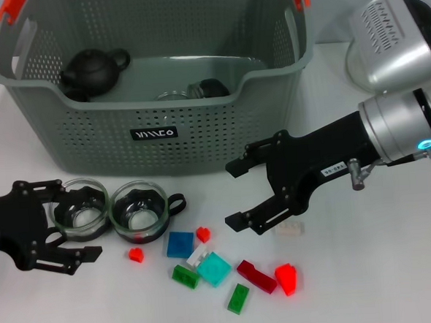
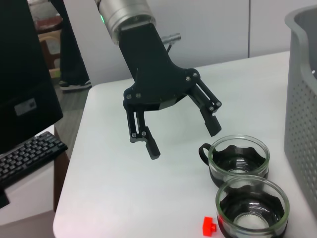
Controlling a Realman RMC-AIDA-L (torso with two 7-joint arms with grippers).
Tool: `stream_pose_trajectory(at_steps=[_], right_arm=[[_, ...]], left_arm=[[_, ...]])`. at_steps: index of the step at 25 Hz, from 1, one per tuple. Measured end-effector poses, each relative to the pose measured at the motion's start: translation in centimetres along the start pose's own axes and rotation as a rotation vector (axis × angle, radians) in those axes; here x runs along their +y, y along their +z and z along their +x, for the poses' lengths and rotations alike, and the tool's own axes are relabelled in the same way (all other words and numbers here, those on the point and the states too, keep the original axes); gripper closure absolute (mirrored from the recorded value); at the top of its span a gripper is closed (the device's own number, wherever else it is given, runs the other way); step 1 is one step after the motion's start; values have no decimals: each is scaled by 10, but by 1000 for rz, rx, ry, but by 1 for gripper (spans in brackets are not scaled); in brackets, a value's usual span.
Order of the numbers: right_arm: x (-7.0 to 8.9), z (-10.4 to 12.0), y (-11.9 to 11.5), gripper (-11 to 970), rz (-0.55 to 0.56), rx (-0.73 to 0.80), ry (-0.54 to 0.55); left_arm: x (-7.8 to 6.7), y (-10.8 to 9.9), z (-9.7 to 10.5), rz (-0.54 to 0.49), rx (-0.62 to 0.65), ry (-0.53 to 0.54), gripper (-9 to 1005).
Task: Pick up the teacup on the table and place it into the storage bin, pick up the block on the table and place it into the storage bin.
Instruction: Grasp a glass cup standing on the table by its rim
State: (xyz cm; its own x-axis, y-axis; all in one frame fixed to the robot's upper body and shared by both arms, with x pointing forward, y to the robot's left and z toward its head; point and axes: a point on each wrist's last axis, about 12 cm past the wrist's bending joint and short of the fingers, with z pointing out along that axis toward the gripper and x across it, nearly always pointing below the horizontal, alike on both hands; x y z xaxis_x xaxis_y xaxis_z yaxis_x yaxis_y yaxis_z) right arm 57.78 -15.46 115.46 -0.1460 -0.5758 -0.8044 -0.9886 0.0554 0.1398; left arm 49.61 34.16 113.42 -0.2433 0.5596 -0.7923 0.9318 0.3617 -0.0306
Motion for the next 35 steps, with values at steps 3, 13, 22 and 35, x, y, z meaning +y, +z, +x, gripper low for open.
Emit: stream_pose_trajectory(at_steps=[3, 13, 22, 35], right_arm=[[-2, 0, 4, 29, 6, 7, 1], [-5, -2, 8, 29, 21, 3, 6], [-7, -1, 13, 30, 18, -4, 35], [-8, 1, 15, 30, 24, -9, 49]], left_arm=[[3, 3, -5, 11, 35, 6, 66], [12, 20, -23, -18, 196, 55, 64], [20, 31, -26, -55, 261, 69, 64], [20, 47, -28, -40, 398, 12, 65]])
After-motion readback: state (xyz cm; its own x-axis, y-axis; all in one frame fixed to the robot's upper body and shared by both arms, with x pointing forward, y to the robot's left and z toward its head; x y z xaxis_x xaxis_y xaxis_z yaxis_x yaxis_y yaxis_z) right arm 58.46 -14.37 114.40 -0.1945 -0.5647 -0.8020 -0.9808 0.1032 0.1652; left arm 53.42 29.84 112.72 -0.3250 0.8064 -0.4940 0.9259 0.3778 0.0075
